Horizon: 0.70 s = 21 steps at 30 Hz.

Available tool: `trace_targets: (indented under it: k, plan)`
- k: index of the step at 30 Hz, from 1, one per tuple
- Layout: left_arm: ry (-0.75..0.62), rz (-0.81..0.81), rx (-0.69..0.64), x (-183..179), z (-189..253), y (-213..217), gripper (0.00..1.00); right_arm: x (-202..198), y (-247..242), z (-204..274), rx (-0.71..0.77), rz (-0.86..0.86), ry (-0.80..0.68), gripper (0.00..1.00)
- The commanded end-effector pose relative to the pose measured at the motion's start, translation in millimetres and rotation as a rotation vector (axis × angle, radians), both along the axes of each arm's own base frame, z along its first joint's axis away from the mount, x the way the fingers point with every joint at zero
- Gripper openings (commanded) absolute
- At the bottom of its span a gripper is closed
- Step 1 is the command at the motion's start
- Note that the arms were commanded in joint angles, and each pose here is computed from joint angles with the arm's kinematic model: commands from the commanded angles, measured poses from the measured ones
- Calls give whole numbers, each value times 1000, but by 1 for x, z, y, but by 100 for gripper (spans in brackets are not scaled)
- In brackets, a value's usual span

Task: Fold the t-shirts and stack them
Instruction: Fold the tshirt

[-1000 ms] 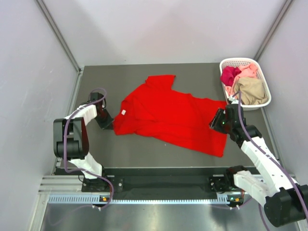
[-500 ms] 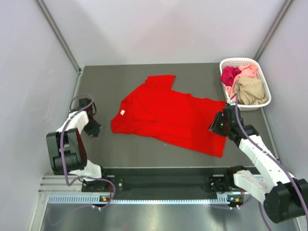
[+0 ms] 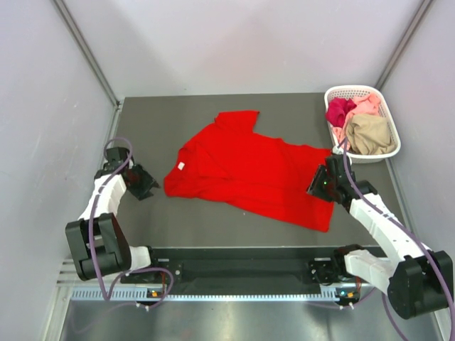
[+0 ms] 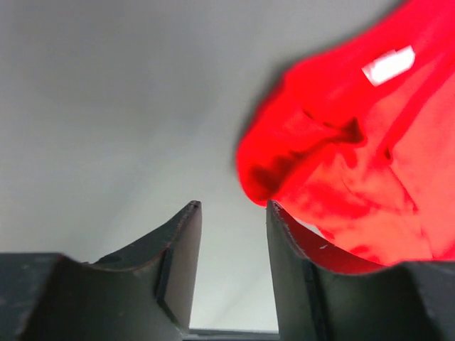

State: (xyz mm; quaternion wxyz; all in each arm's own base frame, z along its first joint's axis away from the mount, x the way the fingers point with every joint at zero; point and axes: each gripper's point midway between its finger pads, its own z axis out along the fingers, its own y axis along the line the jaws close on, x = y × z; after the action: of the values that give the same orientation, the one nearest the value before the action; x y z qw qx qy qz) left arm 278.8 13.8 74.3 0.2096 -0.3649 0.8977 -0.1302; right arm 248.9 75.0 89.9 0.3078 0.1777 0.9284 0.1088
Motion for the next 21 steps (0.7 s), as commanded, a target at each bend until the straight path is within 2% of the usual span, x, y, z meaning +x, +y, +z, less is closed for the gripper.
trace_targets:
  k: [1,9,21]
  plan:
    - [-60,-100,-65,11,3,-18,47,6,3,6,20,-6,-27,37]
    - [-52,-127,-118,26,-25,-24,48,5,0,-7,21,-55,19,37]
    - [-38,-143,-57,60,-42,-15,48,13,-1,-5,13,-65,0,37]
